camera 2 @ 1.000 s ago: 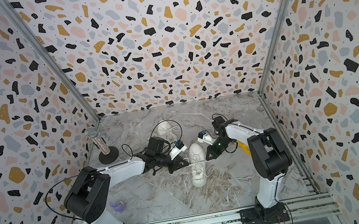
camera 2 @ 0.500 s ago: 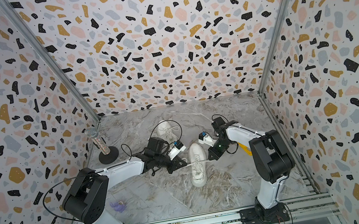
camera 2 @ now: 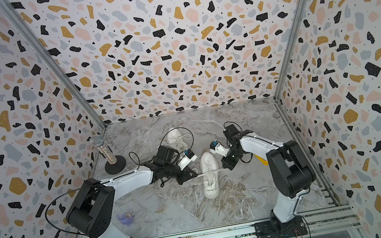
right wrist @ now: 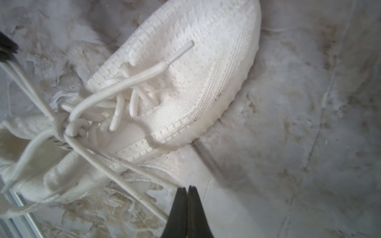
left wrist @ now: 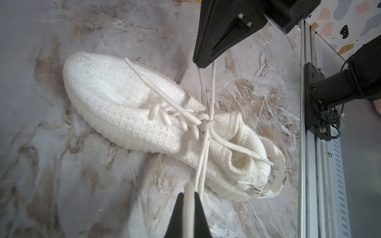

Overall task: Tie the shoes
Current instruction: Tie the shoelace on the shoe, then reset both arms

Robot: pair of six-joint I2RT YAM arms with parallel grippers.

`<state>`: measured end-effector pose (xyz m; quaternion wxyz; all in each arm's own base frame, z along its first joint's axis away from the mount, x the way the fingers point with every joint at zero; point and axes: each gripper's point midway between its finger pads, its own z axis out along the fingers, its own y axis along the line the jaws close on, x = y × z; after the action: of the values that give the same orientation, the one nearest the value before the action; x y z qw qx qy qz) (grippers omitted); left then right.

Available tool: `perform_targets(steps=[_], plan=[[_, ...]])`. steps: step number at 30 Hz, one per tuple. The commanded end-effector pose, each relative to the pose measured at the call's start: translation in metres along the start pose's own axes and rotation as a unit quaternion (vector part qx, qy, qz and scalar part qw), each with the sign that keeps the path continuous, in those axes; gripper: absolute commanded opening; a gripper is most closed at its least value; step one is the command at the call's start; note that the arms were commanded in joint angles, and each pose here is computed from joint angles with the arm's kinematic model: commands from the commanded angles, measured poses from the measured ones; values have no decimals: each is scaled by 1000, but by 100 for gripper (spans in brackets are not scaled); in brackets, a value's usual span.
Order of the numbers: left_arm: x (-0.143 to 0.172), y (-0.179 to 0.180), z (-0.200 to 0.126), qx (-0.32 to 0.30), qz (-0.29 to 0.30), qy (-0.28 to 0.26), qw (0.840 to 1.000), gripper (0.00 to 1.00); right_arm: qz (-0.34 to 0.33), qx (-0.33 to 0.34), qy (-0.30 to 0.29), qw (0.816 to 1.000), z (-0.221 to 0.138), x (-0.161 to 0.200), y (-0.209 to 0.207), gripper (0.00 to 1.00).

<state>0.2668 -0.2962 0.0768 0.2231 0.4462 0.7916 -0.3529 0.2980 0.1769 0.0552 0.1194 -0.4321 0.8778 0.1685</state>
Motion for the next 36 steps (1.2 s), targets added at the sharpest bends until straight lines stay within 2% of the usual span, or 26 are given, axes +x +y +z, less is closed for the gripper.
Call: perform_targets(steps=[1,26,29,34,36], plan=[[21,7,-5,-19,-40,42,998,0,-10,79,45,996,-6,22,-29,0],[26,14,-3,-35,-56,51,997,0,-67,131,81,986,-1,34,-47,0],[15,6,-4,-12,-56,37,998,0,-55,95,49,993,-5,18,-34,0],[-7,0,2,31,-72,17,997,0,-31,-16,-27,999,-15,-20,2,0],[-13,-1,1,35,-74,11,997,2,-26,-44,-46,998,-20,-28,13,9]])
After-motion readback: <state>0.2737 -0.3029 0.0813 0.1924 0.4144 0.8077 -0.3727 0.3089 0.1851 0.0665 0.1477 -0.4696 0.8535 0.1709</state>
